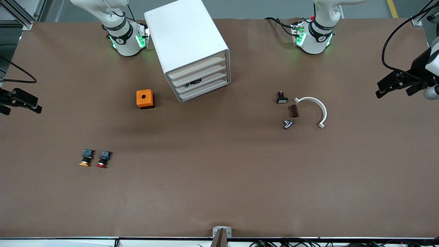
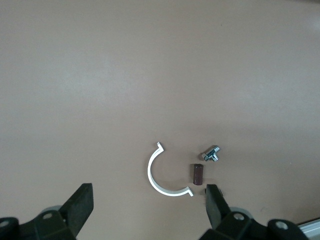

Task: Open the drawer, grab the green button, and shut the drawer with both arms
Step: 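Move both grippers out from rest toward the table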

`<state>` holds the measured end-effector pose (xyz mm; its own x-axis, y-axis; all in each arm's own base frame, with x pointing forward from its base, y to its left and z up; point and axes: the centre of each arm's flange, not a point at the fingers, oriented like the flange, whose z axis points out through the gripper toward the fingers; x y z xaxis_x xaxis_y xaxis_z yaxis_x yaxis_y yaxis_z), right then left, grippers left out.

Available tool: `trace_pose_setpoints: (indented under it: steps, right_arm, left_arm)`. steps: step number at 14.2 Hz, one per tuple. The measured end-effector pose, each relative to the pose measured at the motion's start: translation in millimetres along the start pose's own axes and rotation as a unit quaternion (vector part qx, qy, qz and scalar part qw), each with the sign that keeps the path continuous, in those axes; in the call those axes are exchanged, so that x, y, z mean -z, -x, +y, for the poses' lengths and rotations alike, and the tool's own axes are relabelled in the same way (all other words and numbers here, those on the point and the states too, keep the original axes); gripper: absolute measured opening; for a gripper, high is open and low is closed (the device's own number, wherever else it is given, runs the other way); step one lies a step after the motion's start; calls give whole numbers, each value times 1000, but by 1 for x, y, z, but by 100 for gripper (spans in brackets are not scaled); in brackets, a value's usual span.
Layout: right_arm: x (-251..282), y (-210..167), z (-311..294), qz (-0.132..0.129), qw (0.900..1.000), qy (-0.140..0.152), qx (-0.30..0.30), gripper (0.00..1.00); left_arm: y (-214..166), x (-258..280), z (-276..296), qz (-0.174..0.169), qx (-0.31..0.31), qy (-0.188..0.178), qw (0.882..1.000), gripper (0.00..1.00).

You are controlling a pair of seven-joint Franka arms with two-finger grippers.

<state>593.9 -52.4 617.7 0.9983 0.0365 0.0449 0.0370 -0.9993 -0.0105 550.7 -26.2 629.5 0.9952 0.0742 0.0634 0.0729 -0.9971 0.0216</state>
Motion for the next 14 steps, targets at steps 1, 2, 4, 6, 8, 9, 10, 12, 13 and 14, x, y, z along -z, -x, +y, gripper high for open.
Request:
trace_pose_setpoints:
  steps: [1, 2, 4, 6, 8, 9, 10, 12, 13, 14]
  right_arm:
    - [0, 0, 0, 0, 1000, 0, 0, 100]
    - [0, 0, 0, 0, 1000, 0, 0, 100]
    - [0, 0, 0, 0, 1000, 0, 0, 100]
    - [0, 0, 0, 0, 1000, 0, 0, 100]
    - [0, 0, 0, 0, 1000, 0, 0, 100]
    - [0, 0, 0, 0, 1000, 0, 0, 100]
    - [0, 0, 0, 0, 1000, 0, 0, 100]
    - [0, 0, 0, 0, 1000, 0, 0, 100]
    - [0, 0, 0, 0, 1000, 0, -1, 100]
    - [0, 0, 0, 0, 1000, 0, -1, 100]
  left_arm:
    - [0, 0, 0, 0, 0, 0, 1000, 100]
    - [0, 0, 0, 0, 0, 0, 1000, 100]
    - [0, 1, 0, 1, 0, 0, 1000, 100]
    - [0, 1, 0, 1, 0, 0, 1000, 100]
    - [-1, 1, -2, 1, 3, 0, 1000, 100]
    - [-1, 0, -5, 0, 5, 0, 1000, 100]
    - [-3, -3, -9, -3, 9, 0, 1000, 100]
    - [-9, -14, -16, -12, 15, -1, 1000, 100]
    - [-12, -22, -17, -19, 16, -2, 1000, 100]
    - [-17, -33, -16, -28, 16, -2, 999, 100]
